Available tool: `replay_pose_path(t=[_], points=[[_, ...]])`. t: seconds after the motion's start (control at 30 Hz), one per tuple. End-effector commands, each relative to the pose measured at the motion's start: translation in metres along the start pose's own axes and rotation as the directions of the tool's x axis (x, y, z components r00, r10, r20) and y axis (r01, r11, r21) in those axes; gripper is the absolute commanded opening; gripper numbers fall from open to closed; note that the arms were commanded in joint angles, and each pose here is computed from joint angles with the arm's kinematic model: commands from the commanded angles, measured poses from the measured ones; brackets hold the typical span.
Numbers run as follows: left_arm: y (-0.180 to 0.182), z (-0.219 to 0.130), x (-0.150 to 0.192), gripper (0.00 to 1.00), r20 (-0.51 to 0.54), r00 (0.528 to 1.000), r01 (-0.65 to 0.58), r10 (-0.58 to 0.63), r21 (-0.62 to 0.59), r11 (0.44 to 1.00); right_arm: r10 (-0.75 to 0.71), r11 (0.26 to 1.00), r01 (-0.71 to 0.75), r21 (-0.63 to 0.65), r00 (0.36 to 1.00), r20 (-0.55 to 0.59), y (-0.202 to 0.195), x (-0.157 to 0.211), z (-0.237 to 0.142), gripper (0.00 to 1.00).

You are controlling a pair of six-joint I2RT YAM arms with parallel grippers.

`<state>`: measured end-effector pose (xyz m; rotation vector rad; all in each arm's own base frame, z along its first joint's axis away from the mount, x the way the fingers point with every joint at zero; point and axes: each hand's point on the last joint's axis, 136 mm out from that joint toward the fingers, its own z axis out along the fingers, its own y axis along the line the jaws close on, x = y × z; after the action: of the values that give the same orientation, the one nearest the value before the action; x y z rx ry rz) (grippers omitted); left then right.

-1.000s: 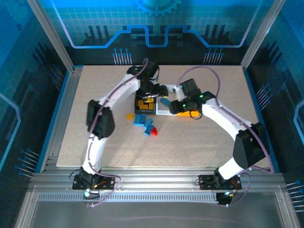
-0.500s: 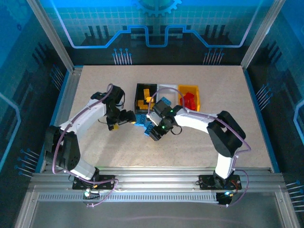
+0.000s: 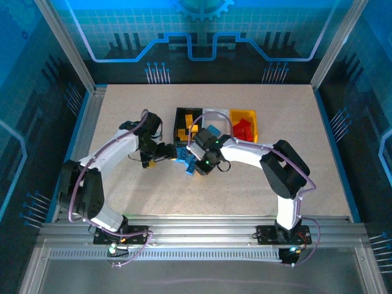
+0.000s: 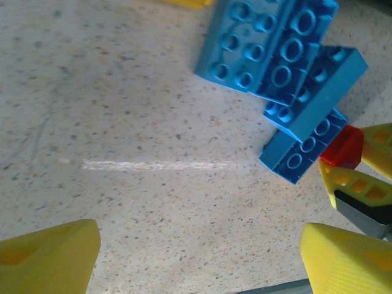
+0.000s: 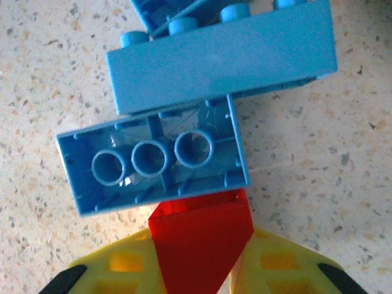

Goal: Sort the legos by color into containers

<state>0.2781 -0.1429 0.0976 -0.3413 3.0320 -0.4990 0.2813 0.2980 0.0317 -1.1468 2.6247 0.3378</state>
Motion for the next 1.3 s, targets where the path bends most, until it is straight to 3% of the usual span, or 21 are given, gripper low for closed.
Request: replay_pose_path(t=[0.0,0.23,0.47,0.8,0.87,0.97,1.2,1.27], points=[[-0.023,0.009,-0.001,0.84,-0.005,0.990,-0.143,0.143,0.000,0.990,0.043,0.999,-0.043,0.023,0.998,0.035,-0.007,0.007,-0.031,0.23],[-0.066,0.047,0.002,0.78,-0.053,0.957,-0.287,0.286,-0.004,0.958,0.326,0.941,-0.339,0.021,0.919,0.221,-0.075,0.018,-0.112,0.25],[-0.081,0.088,0.000,0.66,-0.124,0.934,-0.344,0.335,-0.059,0.937,0.513,0.831,-0.555,0.047,0.794,0.326,-0.164,0.019,-0.146,0.25],[-0.070,0.114,0.003,0.55,-0.185,0.930,-0.340,0.318,-0.103,0.935,0.575,0.782,-0.620,0.064,0.757,0.312,-0.213,0.006,-0.127,0.26],[-0.070,0.116,0.004,0.48,-0.193,0.928,-0.343,0.319,-0.103,0.934,0.597,0.763,-0.642,0.075,0.745,0.297,-0.221,0.010,-0.118,0.27],[-0.070,0.116,0.007,0.39,-0.202,0.928,-0.339,0.314,-0.105,0.935,0.602,0.758,-0.647,0.080,0.742,0.294,-0.226,0.009,-0.112,0.33],[-0.080,0.100,0.003,0.35,-0.182,0.934,-0.326,0.306,-0.087,0.941,0.595,0.763,-0.642,0.076,0.743,0.307,-0.226,0.006,-0.116,0.45],[-0.083,0.096,0.003,0.35,-0.180,0.936,-0.320,0.302,-0.081,0.944,0.592,0.765,-0.640,0.074,0.743,0.311,-0.225,0.006,-0.118,0.53]])
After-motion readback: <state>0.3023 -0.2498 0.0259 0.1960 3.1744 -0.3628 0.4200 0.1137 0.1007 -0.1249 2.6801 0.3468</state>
